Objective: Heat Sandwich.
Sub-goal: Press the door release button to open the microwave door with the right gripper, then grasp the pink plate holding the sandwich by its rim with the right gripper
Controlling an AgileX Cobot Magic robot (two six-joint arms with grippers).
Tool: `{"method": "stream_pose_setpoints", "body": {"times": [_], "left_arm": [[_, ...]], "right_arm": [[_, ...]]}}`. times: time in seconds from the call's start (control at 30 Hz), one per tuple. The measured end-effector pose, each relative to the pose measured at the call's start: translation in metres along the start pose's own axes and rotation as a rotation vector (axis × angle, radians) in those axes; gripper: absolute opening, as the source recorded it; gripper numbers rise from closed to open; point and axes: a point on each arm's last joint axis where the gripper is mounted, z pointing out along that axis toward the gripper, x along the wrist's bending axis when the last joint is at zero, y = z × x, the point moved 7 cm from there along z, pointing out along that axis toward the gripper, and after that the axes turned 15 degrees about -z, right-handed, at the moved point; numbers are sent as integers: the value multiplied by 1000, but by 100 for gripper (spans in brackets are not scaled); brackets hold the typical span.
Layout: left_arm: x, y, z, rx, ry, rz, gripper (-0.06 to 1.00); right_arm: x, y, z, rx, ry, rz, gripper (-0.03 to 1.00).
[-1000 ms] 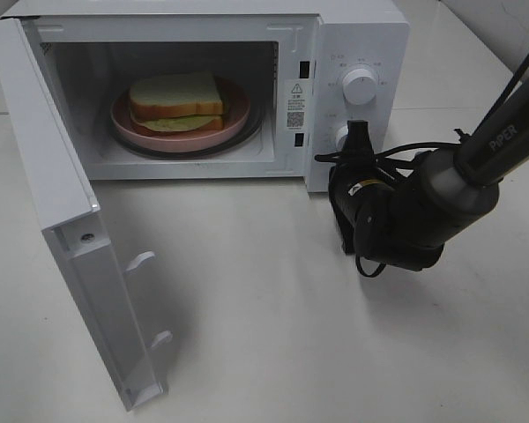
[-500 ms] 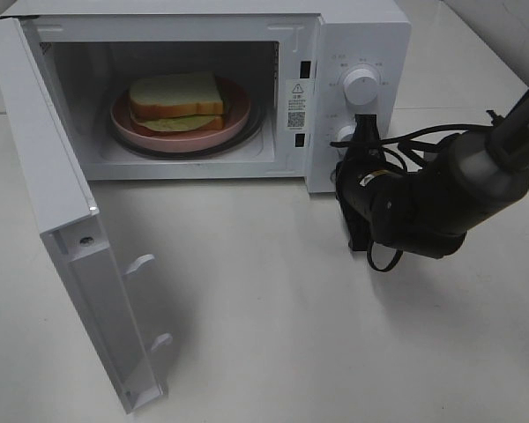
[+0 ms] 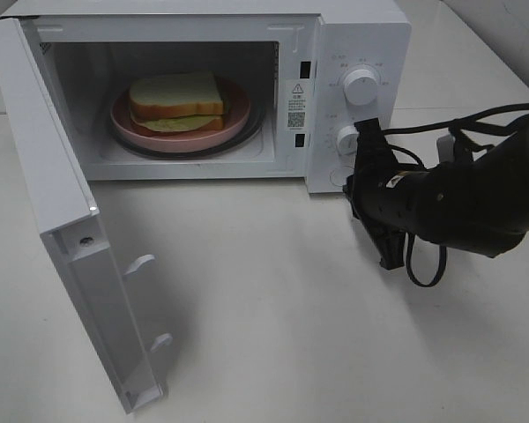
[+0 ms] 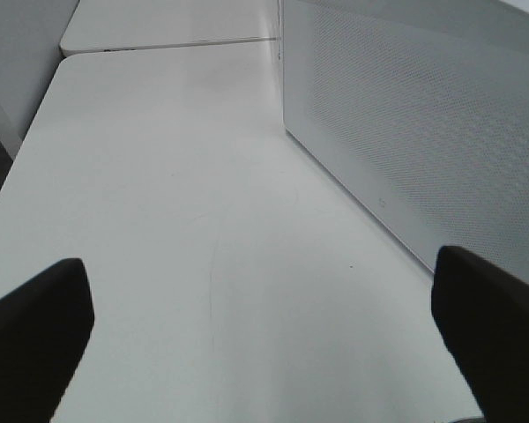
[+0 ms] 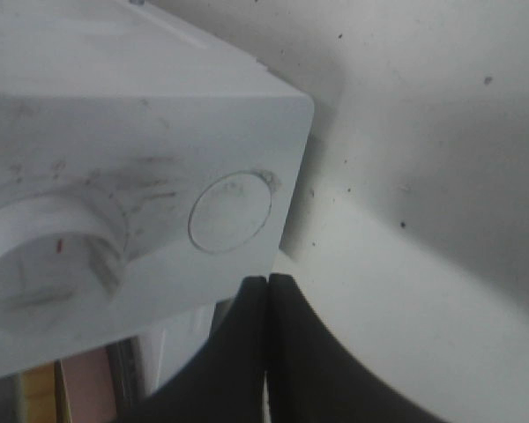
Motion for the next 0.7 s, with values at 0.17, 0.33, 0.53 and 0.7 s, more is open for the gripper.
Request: {"method": "stream_pose_setpoints", "body": {"times": [0.17,0.33,0.53,0.7], "left_arm": [[0,0,0,0,0,0,99],[0,0,0,0,0,0,99],[0,0,0,0,0,0,99],[0,0,0,0,0,0,99]], "right_arm": [[7,-8,-21,102,-18,-128,1],[13,-18,-45,219,-34,-301,1],[17,-24,-75,334,-29,-567,2],[17,-33,-94,482,-47,-820,3]]}}
